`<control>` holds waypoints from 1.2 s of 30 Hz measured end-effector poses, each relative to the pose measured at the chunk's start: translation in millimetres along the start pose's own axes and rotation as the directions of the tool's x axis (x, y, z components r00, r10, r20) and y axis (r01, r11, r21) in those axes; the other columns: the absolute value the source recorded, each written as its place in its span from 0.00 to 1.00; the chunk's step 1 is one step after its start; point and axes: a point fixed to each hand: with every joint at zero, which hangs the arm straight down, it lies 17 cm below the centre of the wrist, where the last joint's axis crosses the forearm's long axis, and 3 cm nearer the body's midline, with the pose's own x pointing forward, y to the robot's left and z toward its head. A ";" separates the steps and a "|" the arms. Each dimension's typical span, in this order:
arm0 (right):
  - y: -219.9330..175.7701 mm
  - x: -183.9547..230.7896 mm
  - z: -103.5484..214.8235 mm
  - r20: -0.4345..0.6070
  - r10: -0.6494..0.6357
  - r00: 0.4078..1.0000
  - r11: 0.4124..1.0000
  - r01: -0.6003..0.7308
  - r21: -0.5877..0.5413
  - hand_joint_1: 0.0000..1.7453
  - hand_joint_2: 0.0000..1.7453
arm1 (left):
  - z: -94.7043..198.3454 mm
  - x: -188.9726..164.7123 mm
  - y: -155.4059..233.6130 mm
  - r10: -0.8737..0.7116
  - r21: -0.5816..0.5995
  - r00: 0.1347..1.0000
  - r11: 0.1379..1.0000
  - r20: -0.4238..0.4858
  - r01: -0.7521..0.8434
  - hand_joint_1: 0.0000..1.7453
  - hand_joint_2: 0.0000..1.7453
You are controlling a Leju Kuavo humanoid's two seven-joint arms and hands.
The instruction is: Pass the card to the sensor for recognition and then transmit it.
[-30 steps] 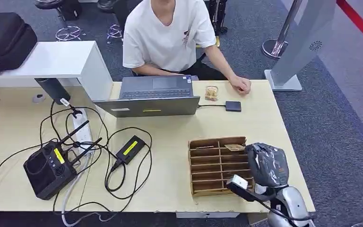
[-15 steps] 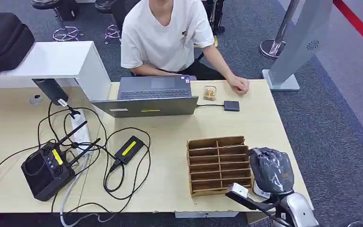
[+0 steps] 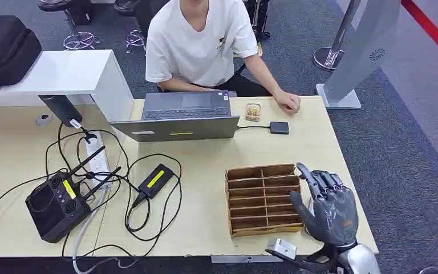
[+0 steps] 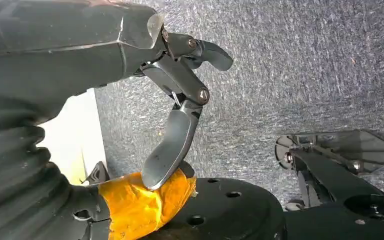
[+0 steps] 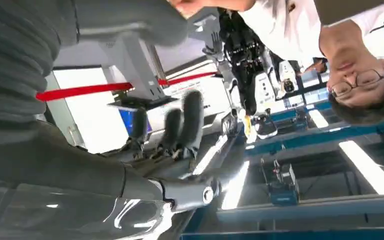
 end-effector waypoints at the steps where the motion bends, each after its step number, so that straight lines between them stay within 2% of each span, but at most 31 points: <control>1: -0.4 0.2 0.2 -0.004 0.001 1.000 1.000 -0.001 0.000 0.00 1.00 | 0.0 0.1 0.1 -0.001 0.000 1.000 1.000 0.000 0.001 0.00 1.00; 9: 2.7 2.0 2.6 -0.012 0.002 1.000 1.000 -0.002 0.011 0.00 1.00 | -0.3 0.4 0.7 -0.021 -0.003 1.000 1.000 0.005 0.021 0.00 1.00; 14: 21.1 1.7 9.2 -0.018 0.005 1.000 0.996 -0.004 0.085 0.00 1.00 | -0.3 1.3 0.5 -0.032 -0.005 0.999 0.999 0.008 0.033 0.00 1.00; 21: 37.3 -5.7 7.7 0.029 0.018 0.999 0.984 -0.023 0.179 0.00 1.00 | -0.8 1.5 1.8 -0.042 -0.010 0.999 0.999 0.011 0.042 0.00 1.00; 28: 55.6 -21.9 1.5 0.096 0.028 0.995 0.946 -0.057 0.319 0.00 1.00 | -1.1 2.5 2.7 -0.055 -0.013 0.998 0.998 0.017 0.056 0.00 1.00; 36: 57.7 -25.1 -13.6 0.147 0.042 0.988 0.938 -0.090 0.334 0.00 1.00 | -1.2 3.0 3.2 -0.062 -0.013 0.998 0.998 0.019 0.062 0.00 1.00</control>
